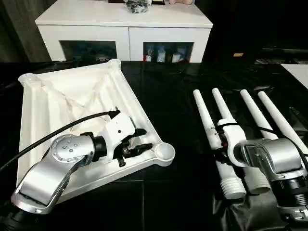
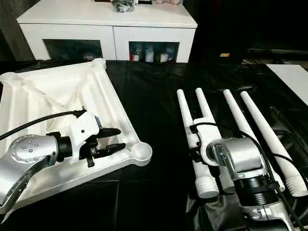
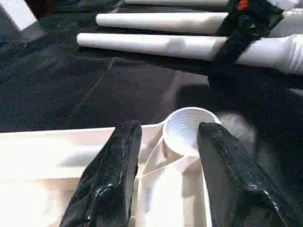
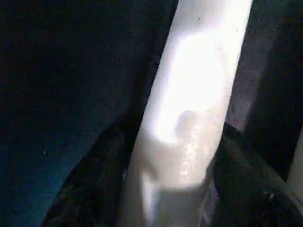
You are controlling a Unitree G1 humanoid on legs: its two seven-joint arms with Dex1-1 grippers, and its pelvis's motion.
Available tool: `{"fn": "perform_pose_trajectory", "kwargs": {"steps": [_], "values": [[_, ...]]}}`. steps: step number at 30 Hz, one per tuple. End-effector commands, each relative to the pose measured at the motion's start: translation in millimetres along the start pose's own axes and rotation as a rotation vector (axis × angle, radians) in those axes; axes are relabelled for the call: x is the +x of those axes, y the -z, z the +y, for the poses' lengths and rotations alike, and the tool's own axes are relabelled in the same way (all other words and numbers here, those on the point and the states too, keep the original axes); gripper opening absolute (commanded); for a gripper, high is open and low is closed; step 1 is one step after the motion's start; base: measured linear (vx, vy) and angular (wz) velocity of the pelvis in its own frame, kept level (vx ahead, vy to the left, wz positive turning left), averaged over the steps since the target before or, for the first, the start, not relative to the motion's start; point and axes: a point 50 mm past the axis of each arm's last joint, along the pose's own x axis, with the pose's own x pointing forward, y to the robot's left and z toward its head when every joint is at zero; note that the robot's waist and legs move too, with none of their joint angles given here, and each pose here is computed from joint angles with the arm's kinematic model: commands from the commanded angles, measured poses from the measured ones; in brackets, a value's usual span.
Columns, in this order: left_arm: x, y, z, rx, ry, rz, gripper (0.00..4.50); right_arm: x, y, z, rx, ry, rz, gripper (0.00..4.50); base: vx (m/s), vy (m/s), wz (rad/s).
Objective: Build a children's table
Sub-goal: Pick table leg
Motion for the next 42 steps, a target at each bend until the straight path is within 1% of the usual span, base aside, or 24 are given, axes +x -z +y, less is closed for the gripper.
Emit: {"fn": "perform_pose_trajectory", "kwargs": {"steps": [1,3,7,9,10,11,12,13,14,16,17,18,19,20,22,24,27,28,31,33,35,39,40,42], "values": [[0.5,-3.4,2.5,0.021,-0.023,0.009,2.23,-0.2,3.6,-0.6,0.027,-0.006,0.004,2.27,0.000,0.000,0.00],[1.3,-3.2,3.8,0.007,-0.043,0.009,2.23,-0.6,3.0,-0.8,0.034,-0.004,-0.003,1.99,0.000,0.000,0.00],[3.7,-7.6,12.1,-0.035,-0.128,-0.039,2.23,-4.3,-5.1,1.4,0.056,-0.023,-0.050,1.85,0.000,0.000,0.00],[4.6,-9.6,17.4,-0.050,-0.179,-0.056,2.23,-7.5,-10.8,3.2,0.052,-0.034,-0.088,1.82,0.000,0.000,0.00],[5.0,-12.7,26.4,-0.075,-0.252,-0.079,2.23,-11.7,-18.4,5.5,0.054,-0.054,-0.142,1.82,0.000,0.000,0.00],[5.0,-12.7,26.4,-0.075,-0.252,-0.079,2.23,-11.7,-18.4,5.5,0.054,-0.054,-0.142,1.80,0.000,0.000,0.00],[5.1,-16.5,35.1,-0.120,-0.314,-0.106,2.23,-16.7,-27.6,8.9,0.056,-0.092,-0.221,1.80,0.000,0.000,0.00],[5.1,-16.8,35.7,-0.123,-0.318,-0.109,2.23,-17.1,-28.3,9.2,0.056,-0.094,-0.227,1.79,0.000,0.000,0.00],[5.2,-22.1,42.8,-0.164,-0.372,-0.144,2.23,-21.7,-37.1,11.0,0.060,-0.123,-0.322,1.79,0.000,0.000,0.00],[6.0,-28.9,48.4,-0.208,-0.404,-0.193,2.23,-27.5,-46.5,13.1,0.072,-0.166,-0.435,1.79,0.000,0.000,0.00],[7.6,-36.1,50.7,-0.268,-0.408,-0.248,2.23,-33.2,-52.5,16.3,0.073,-0.241,-0.504,1.79,0.000,0.000,0.00],[7.6,-36.1,50.7,-0.268,-0.408,-0.248,2.23,-33.2,-52.5,16.3,0.073,-0.241,-0.504,1.79,0.000,0.000,0.00],[10.1,-43.7,51.4,-0.332,-0.403,-0.308,2.50,-38.5,-56.0,19.6,0.075,-0.319,-0.556,1.78,0.000,0.000,0.00],[12.8,-51.3,51.1,-0.394,-0.383,-0.372,2.56,-43.0,-57.7,23.1,0.079,-0.395,-0.592,1.78,0.000,0.000,0.00],[15.4,-57.9,49.9,-0.442,-0.353,-0.422,2.56,-46.7,-59.2,25.7,0.089,-0.461,-0.625,1.78,0.000,0.000,0.00],[18.0,-64.2,48.2,-0.486,-0.320,-0.464,2.92,-51.9,-60.7,28.6,0.099,-0.538,-0.668,1.78,0.000,0.000,0.00],[27.5,-91.2,36.8,-0.603,-0.139,-0.597,2.99,-67.6,-61.5,31.4,0.147,-0.778,-0.779,1.78,0.000,0.000,0.00],[28.7,-95.9,32.6,-0.611,-0.087,-0.611,2.99,-68.8,-60.9,31.0,0.137,-0.797,-0.782,1.78,0.000,0.000,0.00],[31.1,-100.6,26.8,-0.620,-0.023,-0.613,3.42,-75.0,-60.0,34.1,0.101,-0.856,-0.788,1.78,0.000,0.000,0.00],[31.7,-102.3,25.5,-0.626,-0.012,-0.611,3.39,-79.1,-60.1,36.3,0.087,-0.892,-0.795,1.78,0.000,0.000,0.00],[32.3,-103.4,24.8,-0.635,-0.005,-0.618,3.69,-80.7,-60.1,37.0,0.083,-0.907,-0.797,1.78,0.000,0.000,0.00],[32.6,-108.0,22.5,-0.650,0.030,-0.634,3.82,-81.7,-59.0,40.7,0.054,-0.920,-0.780,1.78,0.000,0.000,0.00],[32.7,-108.4,21.8,-0.647,0.035,-0.630,4.09,-81.7,-58.6,41.5,0.047,-0.922,-0.776,1.78,0.000,0.000,0.00],[35.2,-107.2,20.9,-0.651,0.031,-0.612,4.21,-81.3,-59.0,44.2,0.022,-0.917,-0.767,1.78,0.000,0.000,0.00]]}}
